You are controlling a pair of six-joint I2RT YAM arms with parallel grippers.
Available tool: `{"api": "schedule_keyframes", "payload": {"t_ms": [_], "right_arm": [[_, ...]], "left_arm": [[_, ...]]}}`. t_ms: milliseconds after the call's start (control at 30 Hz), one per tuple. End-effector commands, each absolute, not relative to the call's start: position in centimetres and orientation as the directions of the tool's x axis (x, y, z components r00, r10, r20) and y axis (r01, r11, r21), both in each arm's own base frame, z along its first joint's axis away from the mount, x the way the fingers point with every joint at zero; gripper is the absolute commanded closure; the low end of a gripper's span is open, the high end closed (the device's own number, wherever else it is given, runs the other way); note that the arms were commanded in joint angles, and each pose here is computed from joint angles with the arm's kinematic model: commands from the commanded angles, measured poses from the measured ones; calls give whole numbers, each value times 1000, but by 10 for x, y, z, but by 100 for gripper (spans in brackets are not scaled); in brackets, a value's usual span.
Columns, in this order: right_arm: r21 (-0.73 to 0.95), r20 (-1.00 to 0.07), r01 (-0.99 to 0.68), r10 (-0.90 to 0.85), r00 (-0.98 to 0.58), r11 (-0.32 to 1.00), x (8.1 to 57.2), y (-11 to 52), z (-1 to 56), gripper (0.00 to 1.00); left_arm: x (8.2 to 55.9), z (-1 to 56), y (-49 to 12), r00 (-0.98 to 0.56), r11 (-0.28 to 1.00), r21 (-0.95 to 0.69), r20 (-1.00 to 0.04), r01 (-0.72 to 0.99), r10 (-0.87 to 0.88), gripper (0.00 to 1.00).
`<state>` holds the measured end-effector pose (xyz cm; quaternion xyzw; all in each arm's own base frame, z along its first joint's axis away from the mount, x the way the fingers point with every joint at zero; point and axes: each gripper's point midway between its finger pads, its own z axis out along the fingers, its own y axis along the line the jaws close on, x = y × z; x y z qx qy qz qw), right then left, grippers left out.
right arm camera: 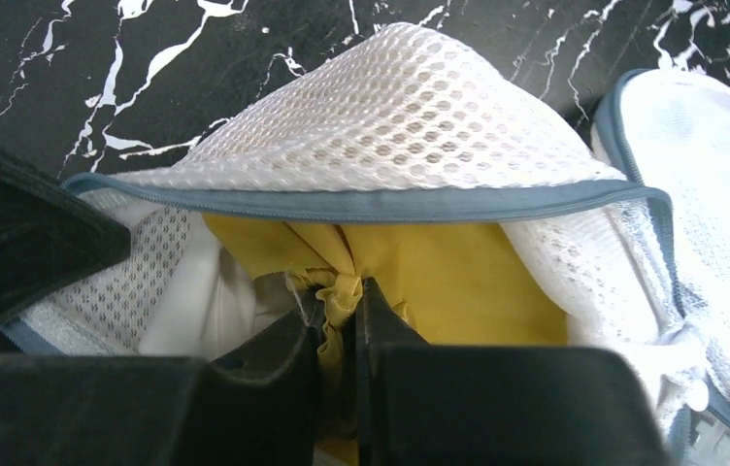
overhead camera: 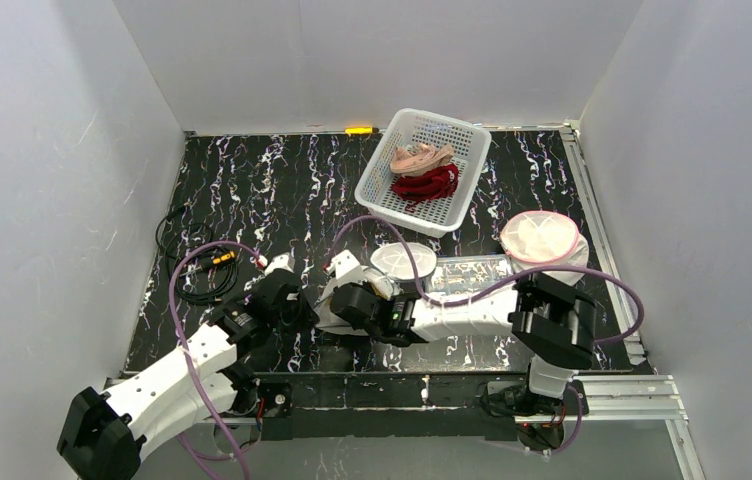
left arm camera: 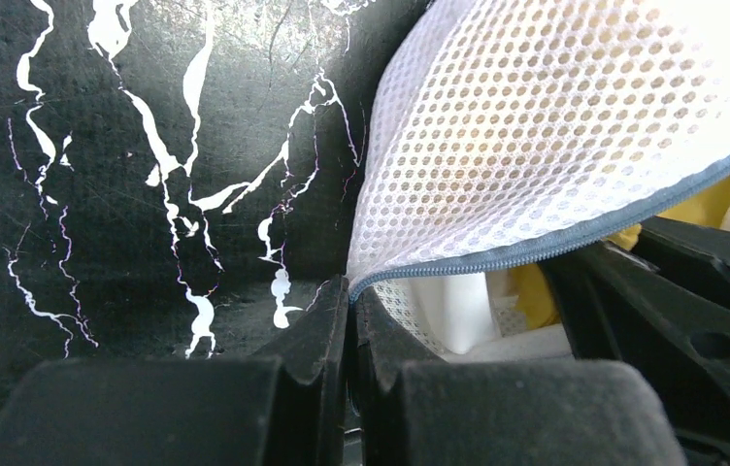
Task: Unzip the laundry bag and remove the bra
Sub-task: Pick up the bra from the laundry bag.
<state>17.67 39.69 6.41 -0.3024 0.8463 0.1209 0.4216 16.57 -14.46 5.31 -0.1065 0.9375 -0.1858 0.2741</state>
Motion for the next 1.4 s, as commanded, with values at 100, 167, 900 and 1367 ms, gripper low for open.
{"api": "schedule_keyframes", "payload": {"t_ms": [100,167,900,1367], "right_arm": [[-9,-813,-551,-327,-482,834,183,367,79,95],[50,-829,-552,-273,-487,832,183,368,89,99],[255,-835,-608,-145,-530,752,165,364,114,58],[109,-861,-623,-240,-449,775,165,373,147,12]], "left_arm": [[162,38,-134,-837,926,-354,-461,-131,-295,100],[162,37,-134,-839,928,-347,-458,-136,-294,100],[175,71,-170,-844,881,-473,-465,-19,-268,100],[174,72,-172,-846,879,-477,-468,-2,-256,100]]}}
